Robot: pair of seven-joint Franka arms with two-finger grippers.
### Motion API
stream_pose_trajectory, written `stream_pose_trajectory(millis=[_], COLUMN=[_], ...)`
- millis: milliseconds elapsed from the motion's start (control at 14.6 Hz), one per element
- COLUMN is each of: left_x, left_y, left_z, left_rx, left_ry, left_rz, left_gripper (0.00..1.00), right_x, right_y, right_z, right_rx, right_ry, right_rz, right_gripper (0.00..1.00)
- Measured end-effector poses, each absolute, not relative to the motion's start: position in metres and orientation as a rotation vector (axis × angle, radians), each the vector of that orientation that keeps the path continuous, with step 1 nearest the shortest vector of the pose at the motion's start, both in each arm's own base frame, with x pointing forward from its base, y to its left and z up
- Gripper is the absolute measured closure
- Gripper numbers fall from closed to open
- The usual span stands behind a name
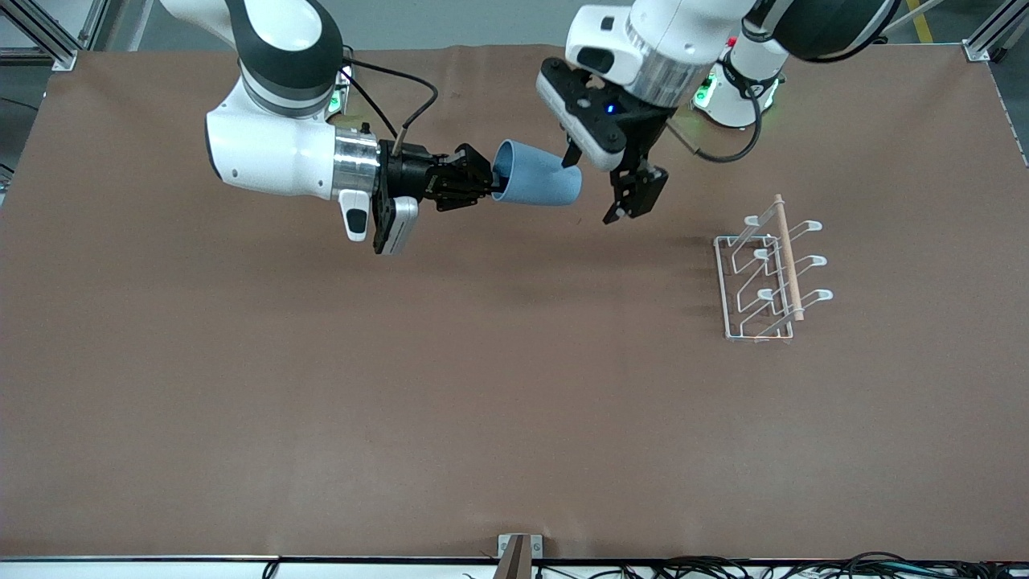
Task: Hang cup on cup holder
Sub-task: 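Carry the cup forward while the left gripper reaches toward it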
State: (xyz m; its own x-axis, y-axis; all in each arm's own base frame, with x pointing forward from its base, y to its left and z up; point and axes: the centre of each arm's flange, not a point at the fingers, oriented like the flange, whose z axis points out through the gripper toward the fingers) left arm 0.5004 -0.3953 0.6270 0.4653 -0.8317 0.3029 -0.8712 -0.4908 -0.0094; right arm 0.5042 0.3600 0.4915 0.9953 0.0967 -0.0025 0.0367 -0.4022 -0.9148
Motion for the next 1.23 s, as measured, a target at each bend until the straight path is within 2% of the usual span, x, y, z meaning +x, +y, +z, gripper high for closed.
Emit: stream_pose_trajectory(millis=[205, 616, 1232], left_x=[0.501, 0.475, 0.489], left_y=[-0.402, -0.409, -0.415], left_z=[0.618, 0.627, 0.604], left_rx=[2.537, 2.403, 2.249], left_ry=[-1.508, -1.553, -1.720], left_rz=[0.372, 0.215, 0.233], left_gripper=[0.00, 0.00, 0.00], right_x=[0.503, 0.502, 0.501], right_y=[0.360, 0.361, 0.362], right_z=[0.489, 0.489, 0.489], right_rx=[-1.984, -1.979, -1.976], right_ry=[-0.097, -0.097, -0.097], right_rz=[0.077, 0.084, 0.085], right_gripper=[0.95, 0.95, 0.95])
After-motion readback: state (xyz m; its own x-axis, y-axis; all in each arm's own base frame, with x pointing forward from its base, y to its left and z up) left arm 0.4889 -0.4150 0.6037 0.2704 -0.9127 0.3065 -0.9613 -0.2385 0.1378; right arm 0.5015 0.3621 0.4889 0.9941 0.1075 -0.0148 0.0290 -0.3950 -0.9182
